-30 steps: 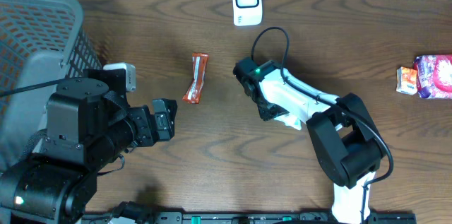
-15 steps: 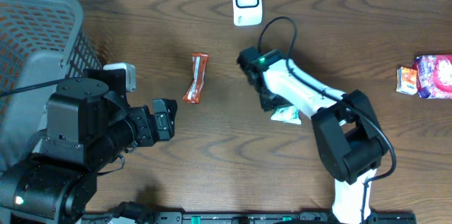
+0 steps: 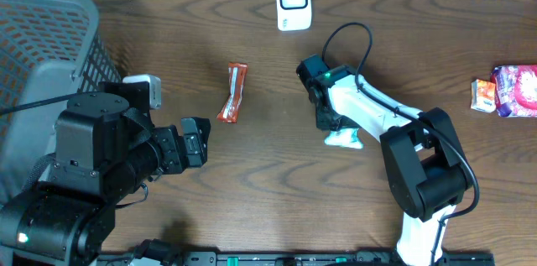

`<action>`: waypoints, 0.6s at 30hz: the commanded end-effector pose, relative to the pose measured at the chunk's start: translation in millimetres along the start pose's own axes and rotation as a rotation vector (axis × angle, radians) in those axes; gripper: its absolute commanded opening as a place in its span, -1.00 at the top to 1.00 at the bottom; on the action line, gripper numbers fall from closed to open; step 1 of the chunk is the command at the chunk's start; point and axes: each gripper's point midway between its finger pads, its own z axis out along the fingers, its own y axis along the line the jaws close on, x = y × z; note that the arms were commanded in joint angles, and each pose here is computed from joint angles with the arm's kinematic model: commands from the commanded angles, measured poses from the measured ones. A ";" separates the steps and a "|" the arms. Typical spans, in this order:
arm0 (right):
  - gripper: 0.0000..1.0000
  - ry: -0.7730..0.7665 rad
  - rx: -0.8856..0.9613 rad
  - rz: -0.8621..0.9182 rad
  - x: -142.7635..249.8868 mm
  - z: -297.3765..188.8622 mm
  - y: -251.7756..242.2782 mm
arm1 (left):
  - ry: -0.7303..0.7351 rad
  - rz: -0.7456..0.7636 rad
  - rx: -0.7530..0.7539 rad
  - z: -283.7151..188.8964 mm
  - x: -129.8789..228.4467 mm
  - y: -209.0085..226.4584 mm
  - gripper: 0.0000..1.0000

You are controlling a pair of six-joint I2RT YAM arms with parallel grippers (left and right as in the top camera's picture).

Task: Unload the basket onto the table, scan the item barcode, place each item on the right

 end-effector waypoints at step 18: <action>0.98 0.112 -1.110 -0.288 -23.2 -113.7 115.8 | -0.009 0.005 -0.005 -1.8 -0.9 0.6 -0.96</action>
